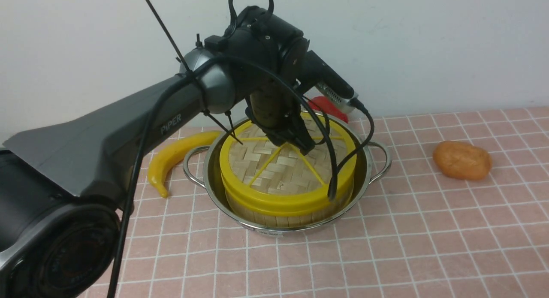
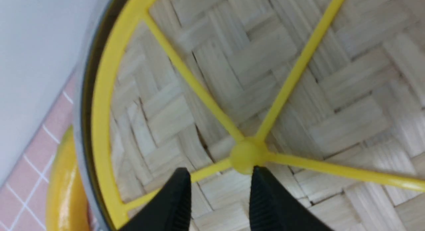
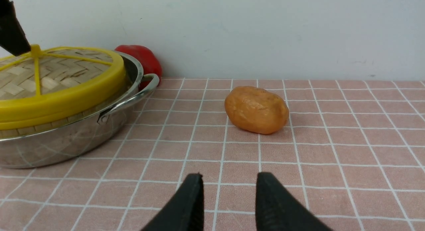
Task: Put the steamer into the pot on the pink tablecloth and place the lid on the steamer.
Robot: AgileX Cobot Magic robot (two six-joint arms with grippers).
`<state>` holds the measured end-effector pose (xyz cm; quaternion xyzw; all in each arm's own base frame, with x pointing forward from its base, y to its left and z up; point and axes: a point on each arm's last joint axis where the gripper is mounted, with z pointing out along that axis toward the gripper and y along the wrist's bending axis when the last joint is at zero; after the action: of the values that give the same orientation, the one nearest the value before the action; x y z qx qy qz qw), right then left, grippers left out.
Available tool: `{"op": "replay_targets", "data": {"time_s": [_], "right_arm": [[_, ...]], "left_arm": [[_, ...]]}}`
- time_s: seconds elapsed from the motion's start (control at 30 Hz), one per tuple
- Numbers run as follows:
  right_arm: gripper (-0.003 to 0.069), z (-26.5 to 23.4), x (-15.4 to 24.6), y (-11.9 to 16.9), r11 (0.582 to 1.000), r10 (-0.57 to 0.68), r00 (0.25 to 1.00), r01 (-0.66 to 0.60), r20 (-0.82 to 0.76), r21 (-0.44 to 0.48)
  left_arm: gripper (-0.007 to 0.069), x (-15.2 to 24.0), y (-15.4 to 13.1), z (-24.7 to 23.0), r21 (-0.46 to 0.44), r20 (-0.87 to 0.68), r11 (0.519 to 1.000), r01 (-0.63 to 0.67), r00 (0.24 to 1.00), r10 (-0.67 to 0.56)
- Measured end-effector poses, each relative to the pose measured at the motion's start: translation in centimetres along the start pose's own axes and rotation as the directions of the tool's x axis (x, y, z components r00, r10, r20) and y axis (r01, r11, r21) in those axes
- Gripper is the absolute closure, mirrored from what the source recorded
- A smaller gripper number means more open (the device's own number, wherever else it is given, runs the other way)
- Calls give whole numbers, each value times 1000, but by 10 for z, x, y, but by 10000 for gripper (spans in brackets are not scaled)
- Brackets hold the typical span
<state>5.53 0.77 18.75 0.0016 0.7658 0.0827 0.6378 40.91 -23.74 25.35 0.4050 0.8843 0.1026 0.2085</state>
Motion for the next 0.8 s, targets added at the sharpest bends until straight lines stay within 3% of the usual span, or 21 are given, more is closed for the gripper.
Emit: {"op": "replay_targets", "data": {"time_s": [0.3,0.5,0.57,0.8], "right_arm": [[417,0,0,0,1000,0,1000,0,0,0],[417,0,0,0,1000,0,1000,0,0,0],[417,0,0,0,1000,0,1000,0,0,0],[417,0,0,0,1000,0,1000,0,0,0]], "left_arm": [[409,1,14,-50,-25,96,998,61,994,-58],[619,13,32,-129,-57,253,988,143,959,-124],[648,20,38,-159,-64,319,982,177,936,-148],[648,39,47,-216,-85,449,971,223,879,-162]]}}
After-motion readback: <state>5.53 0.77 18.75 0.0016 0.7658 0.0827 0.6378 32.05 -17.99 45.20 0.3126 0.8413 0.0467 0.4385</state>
